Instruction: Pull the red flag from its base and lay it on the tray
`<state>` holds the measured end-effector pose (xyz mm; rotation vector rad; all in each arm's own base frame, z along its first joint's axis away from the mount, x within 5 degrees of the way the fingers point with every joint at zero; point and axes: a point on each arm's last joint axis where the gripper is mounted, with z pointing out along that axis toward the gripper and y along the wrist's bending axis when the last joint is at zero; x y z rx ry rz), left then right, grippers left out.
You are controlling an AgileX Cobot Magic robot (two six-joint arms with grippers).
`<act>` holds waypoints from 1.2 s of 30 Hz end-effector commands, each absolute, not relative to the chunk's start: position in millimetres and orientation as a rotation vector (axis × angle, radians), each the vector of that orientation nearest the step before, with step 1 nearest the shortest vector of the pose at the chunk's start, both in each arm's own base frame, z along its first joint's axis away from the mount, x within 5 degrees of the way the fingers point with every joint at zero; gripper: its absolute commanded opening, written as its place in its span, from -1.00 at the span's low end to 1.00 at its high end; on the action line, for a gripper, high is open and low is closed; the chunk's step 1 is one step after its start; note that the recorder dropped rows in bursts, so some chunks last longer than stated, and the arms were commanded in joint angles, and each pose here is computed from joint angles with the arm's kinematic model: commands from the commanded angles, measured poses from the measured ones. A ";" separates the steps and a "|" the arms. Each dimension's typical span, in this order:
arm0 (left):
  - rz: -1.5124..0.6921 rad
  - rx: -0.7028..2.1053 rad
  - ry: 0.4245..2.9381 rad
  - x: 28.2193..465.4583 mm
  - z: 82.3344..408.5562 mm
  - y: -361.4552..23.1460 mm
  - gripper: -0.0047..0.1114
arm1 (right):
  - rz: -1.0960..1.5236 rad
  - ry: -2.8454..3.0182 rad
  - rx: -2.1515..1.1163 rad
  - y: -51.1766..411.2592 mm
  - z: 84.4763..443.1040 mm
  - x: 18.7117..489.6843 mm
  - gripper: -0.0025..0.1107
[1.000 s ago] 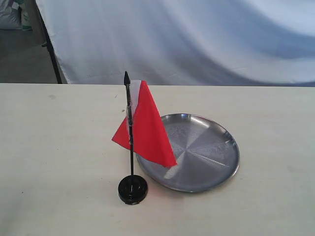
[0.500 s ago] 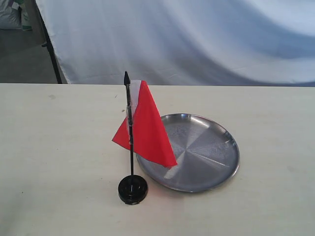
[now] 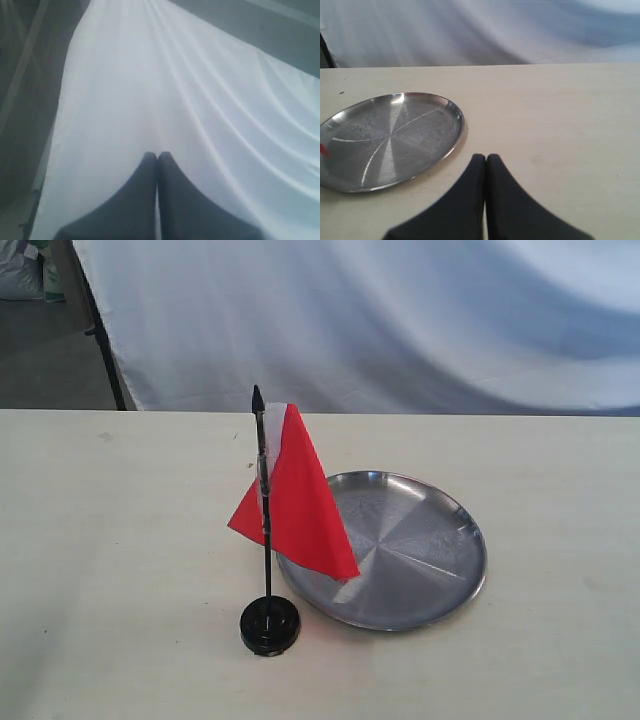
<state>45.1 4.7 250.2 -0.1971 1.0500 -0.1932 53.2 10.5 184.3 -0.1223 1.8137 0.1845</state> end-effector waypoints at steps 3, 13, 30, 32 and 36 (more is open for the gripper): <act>-0.218 -0.216 1.021 43.8 251.3 5.3 -0.92 | 0.176 1.803 -0.128 10.1 184.2 53.0 -0.96; -0.420 -0.242 1.052 43.2 260.1 -2.3 -0.92 | 0.176 1.803 -0.128 10.1 184.2 53.0 -0.96; -0.884 0.447 1.592 121.7 283.3 -65.0 -0.92 | 0.176 1.803 -0.128 10.1 184.2 53.0 -0.96; -0.952 0.435 1.676 135.7 270.4 -66.4 -0.92 | 0.176 1.803 -0.128 10.1 184.2 53.0 -0.96; -1.058 0.395 1.810 158.1 245.2 -67.8 -0.92 | 0.176 1.803 -0.128 10.1 184.2 53.0 -0.96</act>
